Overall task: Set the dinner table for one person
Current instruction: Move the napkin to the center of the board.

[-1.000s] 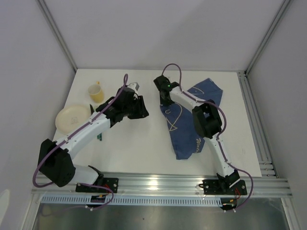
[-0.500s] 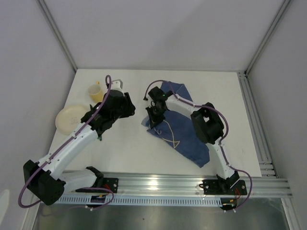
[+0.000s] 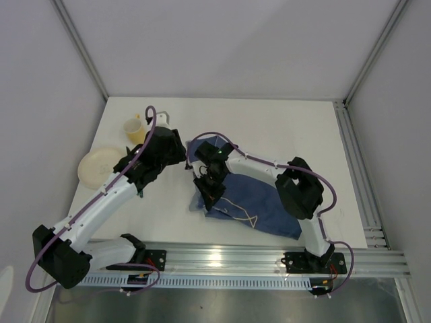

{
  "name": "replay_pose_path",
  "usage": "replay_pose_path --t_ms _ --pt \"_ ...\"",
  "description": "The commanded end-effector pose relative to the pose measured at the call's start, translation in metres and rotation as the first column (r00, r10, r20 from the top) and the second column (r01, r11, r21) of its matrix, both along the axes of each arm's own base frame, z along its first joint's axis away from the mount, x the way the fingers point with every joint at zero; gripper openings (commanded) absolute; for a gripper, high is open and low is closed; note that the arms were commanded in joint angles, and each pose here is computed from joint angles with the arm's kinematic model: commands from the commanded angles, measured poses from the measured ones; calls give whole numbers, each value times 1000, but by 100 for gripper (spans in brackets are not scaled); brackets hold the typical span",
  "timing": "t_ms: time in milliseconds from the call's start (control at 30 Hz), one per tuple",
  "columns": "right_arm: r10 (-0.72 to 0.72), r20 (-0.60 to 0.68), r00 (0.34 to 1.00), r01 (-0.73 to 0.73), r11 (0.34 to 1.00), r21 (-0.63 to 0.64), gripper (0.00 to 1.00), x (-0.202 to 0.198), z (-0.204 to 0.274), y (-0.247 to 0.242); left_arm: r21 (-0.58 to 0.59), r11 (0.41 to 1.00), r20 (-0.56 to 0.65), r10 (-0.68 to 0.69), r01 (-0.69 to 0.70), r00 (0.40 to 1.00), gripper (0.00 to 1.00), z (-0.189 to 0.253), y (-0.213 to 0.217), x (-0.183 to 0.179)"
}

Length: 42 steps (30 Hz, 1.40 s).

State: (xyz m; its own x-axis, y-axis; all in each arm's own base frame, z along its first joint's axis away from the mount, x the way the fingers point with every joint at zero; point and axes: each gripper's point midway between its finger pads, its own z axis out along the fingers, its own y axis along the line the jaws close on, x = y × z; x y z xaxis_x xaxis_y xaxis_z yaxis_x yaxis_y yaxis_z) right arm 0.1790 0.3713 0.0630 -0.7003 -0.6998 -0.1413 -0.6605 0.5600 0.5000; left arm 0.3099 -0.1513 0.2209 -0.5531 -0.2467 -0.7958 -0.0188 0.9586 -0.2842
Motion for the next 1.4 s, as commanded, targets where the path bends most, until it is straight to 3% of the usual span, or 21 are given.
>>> replay_pose_path --t_ms 0,33,67,233,300,633,933,1067,1367 --pt "6 22 1000 -8 997 77 9 -2 34 3 16 1000 26 25 -26 999 47 4 6 3" --pt "-5 45 999 2 998 60 29 2 33 1 15 1000 29 25 -26 999 47 5 6 3" --pt "-11 55 998 8 999 47 36 3 30 -1 13 1000 29 26 -26 999 47 5 6 3" --pt "-48 71 996 46 999 24 61 10 19 0 18 999 30 32 -33 999 48 3 9 1" --pt "-74 67 995 72 997 35 65 13 16 5 16 999 34 39 -40 999 48 4 10 0" --pt "-194 116 974 190 981 42 66 18 -4 5 27 994 77 100 -102 992 48 11 29 -7" --pt "-191 373 908 221 974 -41 64 29 -31 4 52 990 111 126 -132 986 49 21 41 -11" --pt "-202 482 852 237 971 -11 64 41 -18 14 51 990 114 124 -130 986 49 21 44 -16" --pt "-199 563 802 233 972 11 63 45 3 21 36 991 147 123 -130 981 50 33 51 -25"
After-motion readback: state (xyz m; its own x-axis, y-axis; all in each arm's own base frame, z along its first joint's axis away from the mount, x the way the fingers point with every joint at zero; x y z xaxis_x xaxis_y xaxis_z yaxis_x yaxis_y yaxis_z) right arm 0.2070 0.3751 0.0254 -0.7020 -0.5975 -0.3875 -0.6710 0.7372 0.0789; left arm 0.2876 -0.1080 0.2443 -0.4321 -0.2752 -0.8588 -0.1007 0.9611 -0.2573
